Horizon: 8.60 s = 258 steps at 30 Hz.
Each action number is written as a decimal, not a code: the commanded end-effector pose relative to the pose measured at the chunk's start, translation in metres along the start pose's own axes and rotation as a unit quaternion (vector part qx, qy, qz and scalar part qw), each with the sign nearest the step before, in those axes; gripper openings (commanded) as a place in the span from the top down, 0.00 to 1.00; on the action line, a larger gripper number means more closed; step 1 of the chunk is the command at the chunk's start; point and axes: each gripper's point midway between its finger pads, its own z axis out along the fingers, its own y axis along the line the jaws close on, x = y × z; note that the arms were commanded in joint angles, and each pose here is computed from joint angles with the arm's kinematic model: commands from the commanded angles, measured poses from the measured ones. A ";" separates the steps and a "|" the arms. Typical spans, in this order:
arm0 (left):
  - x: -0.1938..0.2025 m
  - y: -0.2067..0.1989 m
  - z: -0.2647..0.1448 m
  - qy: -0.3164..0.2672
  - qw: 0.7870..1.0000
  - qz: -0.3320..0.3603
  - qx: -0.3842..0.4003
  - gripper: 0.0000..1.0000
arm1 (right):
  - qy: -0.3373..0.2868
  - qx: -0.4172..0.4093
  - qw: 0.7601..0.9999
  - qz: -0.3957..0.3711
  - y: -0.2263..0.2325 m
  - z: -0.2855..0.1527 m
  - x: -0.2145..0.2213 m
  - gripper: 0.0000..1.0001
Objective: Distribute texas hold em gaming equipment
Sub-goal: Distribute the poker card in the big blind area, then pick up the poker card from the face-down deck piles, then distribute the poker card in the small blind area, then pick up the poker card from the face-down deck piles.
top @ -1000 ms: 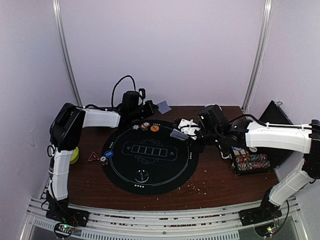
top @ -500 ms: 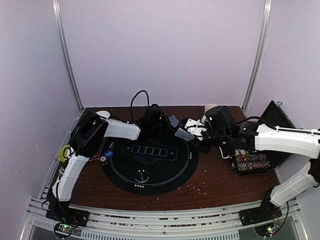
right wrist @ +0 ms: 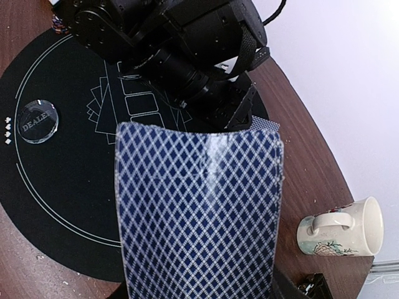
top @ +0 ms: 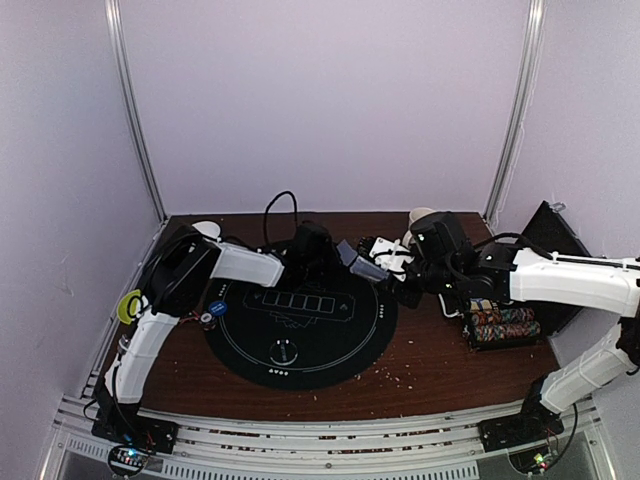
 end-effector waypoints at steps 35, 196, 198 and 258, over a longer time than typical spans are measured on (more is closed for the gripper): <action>-0.033 -0.111 -0.278 0.215 0.831 0.288 0.424 0.09 | -0.047 -0.044 0.997 -0.036 0.011 0.007 -0.056 0.53; 0.036 0.256 -0.362 0.187 0.960 -0.061 -0.197 0.96 | -0.061 -0.039 0.996 -0.061 0.019 0.013 -0.063 0.53; 0.037 0.257 -0.363 0.189 0.960 -0.060 -0.198 0.85 | -0.060 -0.041 0.995 -0.063 0.020 0.013 -0.062 0.53; 0.007 -0.066 -0.266 0.252 0.864 0.288 0.327 0.64 | -0.077 -0.095 0.987 -0.102 0.060 0.031 -0.090 0.53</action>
